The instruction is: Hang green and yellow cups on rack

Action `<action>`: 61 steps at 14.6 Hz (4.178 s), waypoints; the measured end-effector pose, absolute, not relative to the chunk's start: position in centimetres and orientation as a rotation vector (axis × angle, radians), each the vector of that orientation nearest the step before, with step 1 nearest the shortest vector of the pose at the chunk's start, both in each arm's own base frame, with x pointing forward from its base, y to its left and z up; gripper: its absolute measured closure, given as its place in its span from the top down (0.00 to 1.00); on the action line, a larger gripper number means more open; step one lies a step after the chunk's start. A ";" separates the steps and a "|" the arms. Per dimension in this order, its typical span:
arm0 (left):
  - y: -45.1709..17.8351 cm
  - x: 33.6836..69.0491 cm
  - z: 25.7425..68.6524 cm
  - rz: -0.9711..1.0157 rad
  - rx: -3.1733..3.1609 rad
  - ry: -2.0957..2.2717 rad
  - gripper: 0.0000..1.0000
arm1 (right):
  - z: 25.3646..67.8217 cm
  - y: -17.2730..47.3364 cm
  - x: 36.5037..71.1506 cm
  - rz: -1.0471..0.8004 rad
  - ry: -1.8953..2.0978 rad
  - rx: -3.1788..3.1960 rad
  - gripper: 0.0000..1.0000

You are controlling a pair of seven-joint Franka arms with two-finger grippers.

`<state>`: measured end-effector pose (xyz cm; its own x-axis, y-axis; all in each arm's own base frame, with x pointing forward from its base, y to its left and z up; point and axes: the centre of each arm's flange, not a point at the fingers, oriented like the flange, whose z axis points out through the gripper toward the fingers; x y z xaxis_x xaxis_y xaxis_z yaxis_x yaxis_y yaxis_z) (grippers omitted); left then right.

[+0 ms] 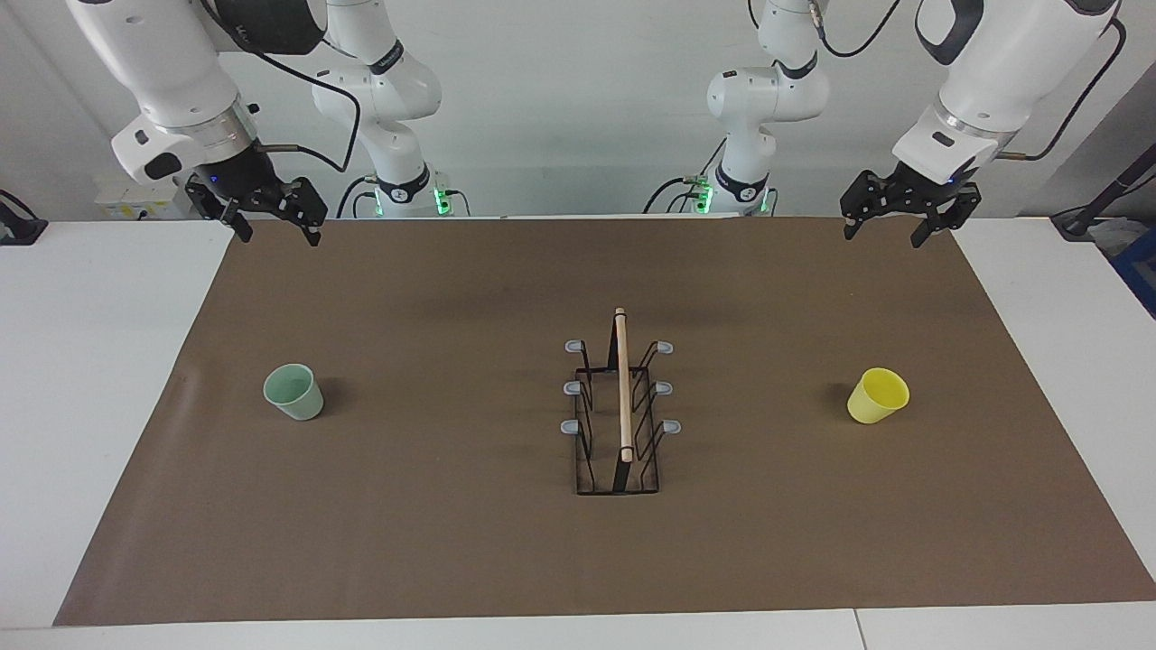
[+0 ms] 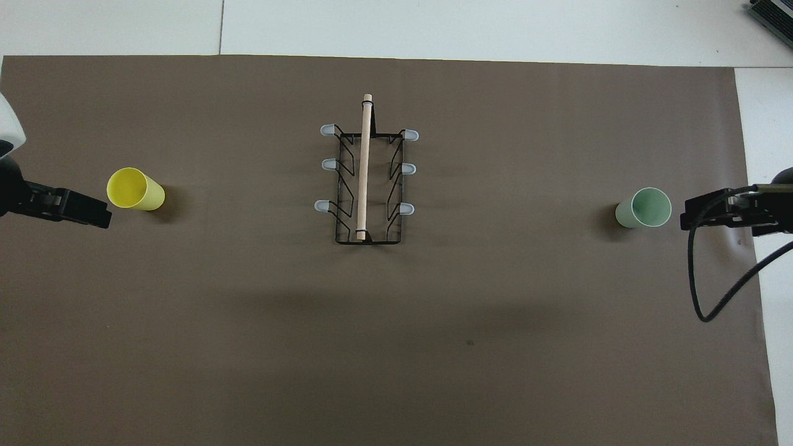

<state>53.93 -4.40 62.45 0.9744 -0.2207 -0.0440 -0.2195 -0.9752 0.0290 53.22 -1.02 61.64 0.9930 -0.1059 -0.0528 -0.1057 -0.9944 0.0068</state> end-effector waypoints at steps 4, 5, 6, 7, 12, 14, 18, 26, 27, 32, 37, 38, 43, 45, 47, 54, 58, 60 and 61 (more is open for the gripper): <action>-4.4 53.9 62.4 -0.075 3.098 -0.345 1.00 | 61.9 -1.0 53.2 -0.074 -0.166 3.133 1.00; -4.4 53.9 62.4 -0.076 3.098 -0.345 1.00 | 62.0 -1.0 53.2 -0.073 -0.166 3.133 1.00; -4.4 53.9 62.4 -0.078 3.098 -0.344 1.00 | 62.0 -1.0 53.2 -0.072 -0.166 3.133 1.00; -4.4 53.9 62.3 -0.082 3.097 -0.343 1.00 | 62.0 -1.0 53.2 -0.072 -0.166 3.133 1.00; -3.8 54.1 62.0 -0.071 3.122 -0.325 1.00 | 62.4 -1.3 53.0 -0.062 -0.176 3.135 1.00; -2.2 54.8 61.2 -0.062 3.138 -0.284 1.00 | 62.4 -1.1 52.7 -0.059 -0.170 3.136 1.00; 0.9 57.9 56.7 -0.091 3.145 -0.199 1.00 | 59.2 -1.2 53.3 -0.110 -0.200 3.130 1.00; 6.1 64.2 50.0 -0.148 3.123 0.396 1.00 | 46.8 -1.5 63.4 -0.269 -0.127 3.025 1.00; 6.7 65.2 49.5 -0.143 3.113 0.491 1.00 | 44.9 -1.6 64.8 -0.293 -0.070 2.988 1.00; 10.7 69.3 43.8 -0.231 2.896 1.092 1.00 | 35.9 2.2 68.7 -0.417 0.348 2.777 1.00; 13.4 70.5 41.0 -0.281 2.561 1.645 1.00 | 30.5 4.8 68.4 -0.644 0.916 2.447 1.00; 14.0 70.6 40.5 -0.291 2.498 1.711 1.00 | 30.1 5.0 68.1 -0.693 1.020 2.373 1.00; 18.1 69.3 36.4 -0.396 2.134 1.986 1.00 | 26.9 7.7 65.9 -0.875 1.364 2.029 1.00; 19.5 68.3 34.1 -0.444 2.022 2.044 1.00 | 25.2 8.7 64.5 -0.935 1.418 1.867 1.00; 20.2 66.9 31.7 -0.518 1.888 2.070 1.00 | 23.5 9.7 63.2 -0.975 1.448 1.705 1.00; 18.2 62.1 28.4 -0.686 1.564 2.077 1.00 | 21.3 9.0 61.4 -1.031 1.456 1.500 1.00; 16.5 61.2 27.1 -0.680 1.442 2.066 1.00 | 20.4 6.8 60.6 -1.063 1.437 1.451 1.00; 15.4 61.7 27.0 -0.656 1.405 2.056 1.00 | 19.6 6.3 59.8 -1.063 1.432 1.438 1.00; 15.0 61.9 27.0 -0.640 1.404 2.054 1.00 | 19.4 6.3 59.5 -1.061 1.431 1.428 0.96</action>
